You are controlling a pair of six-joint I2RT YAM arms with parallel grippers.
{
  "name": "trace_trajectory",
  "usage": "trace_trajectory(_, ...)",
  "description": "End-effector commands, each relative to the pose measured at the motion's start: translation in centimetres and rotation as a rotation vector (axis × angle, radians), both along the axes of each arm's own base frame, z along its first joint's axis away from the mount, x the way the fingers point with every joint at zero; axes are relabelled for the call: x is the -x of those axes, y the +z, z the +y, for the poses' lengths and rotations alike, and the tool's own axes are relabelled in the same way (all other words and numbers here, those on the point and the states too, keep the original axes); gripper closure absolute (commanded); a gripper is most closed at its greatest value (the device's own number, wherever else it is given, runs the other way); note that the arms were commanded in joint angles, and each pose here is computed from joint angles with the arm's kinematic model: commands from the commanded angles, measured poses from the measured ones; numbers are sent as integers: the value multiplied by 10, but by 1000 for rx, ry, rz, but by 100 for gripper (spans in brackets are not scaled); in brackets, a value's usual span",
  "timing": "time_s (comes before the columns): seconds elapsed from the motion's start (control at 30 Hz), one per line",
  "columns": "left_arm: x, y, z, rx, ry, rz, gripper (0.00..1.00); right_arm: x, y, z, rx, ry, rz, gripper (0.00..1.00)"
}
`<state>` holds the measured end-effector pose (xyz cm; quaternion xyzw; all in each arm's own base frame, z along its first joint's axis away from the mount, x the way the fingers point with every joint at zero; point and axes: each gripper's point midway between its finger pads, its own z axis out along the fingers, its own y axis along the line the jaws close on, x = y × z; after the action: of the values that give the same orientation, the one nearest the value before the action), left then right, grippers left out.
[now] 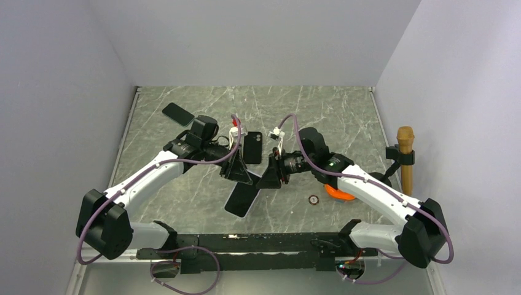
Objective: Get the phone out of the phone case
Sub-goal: Pick up the phone at the center of the board, then remove the phone case from the phone.
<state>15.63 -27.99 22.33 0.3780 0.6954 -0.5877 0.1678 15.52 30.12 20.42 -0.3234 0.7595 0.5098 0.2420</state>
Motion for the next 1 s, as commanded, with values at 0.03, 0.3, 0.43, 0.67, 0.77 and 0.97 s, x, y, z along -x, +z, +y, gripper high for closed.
trace_trajectory(0.03,16,37,-7,123,-131,-50,100,31,21,17,-138,228,18,59)
trace_trajectory(0.3,22,51,-9,170,-154,-79,100,39,12,33,-179,304,60,84)
trace_trajectory(0.43,26,53,-8,177,-167,-75,100,41,16,38,-232,327,49,81)
trace_trajectory(0.67,27,62,-9,210,-158,-85,100,42,24,46,-290,326,51,85)
trace_trajectory(0.77,27,68,-9,241,-159,-100,100,36,27,46,-303,280,26,100)
trace_trajectory(0.97,-3,76,-6,180,73,-158,39,11,37,26,-342,71,-34,100)
